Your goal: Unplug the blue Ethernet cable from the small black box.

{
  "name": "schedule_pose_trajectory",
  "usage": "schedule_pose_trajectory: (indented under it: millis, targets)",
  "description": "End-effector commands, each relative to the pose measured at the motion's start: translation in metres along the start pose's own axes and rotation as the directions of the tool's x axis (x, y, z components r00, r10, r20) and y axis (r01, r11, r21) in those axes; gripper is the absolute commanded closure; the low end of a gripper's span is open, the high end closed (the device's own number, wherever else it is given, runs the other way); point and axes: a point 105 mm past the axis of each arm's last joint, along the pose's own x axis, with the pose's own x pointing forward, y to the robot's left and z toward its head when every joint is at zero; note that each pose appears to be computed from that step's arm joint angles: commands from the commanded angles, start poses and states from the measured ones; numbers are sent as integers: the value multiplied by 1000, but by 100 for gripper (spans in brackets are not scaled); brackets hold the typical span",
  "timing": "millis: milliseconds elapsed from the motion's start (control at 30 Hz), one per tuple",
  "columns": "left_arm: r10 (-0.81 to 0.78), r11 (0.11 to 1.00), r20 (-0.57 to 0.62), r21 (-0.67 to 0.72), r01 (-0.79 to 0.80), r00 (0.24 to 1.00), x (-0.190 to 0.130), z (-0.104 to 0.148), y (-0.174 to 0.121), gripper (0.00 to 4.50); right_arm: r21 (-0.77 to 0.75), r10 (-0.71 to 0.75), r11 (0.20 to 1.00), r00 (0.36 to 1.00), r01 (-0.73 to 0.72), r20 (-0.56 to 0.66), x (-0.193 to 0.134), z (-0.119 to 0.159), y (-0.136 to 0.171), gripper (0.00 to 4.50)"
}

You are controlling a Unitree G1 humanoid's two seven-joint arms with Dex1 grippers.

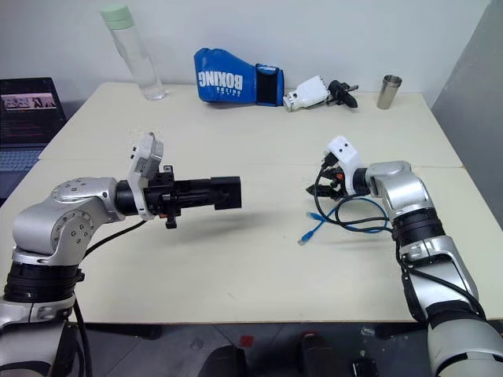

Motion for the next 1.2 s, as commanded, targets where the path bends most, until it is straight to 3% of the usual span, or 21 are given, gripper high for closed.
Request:
schedule_pose_trajectory:
  millis: [33,167,400,767,833,1200]
  targets:
    - [176,983,66,40,-179,982,-8,3,23,374,-33,49,998,996,-47,79,-11,24,14,44]
    - [513,857,146,-30,-514,846,-17,-30,63,374,-135,113,986,984,-94,136,5,44,50,44]
    - [729,678,153,-28,-735,667,-26,-68,88,374,-216,121,973,973,-77,196,27,58,75,44]
    - [781,623,104,-45,-781,616,-20,-105,94,374,-242,171,962,968,-124,185,34,56,91,44]
    - [785,618,100,-64,-784,611,-21,-108,95,304,-243,173,962,968,-126,182,34,56,91,44]
    - [793,609,93,-102,-787,602,-29,-111,96,92,-241,191,959,966,-147,174,34,56,93,44]
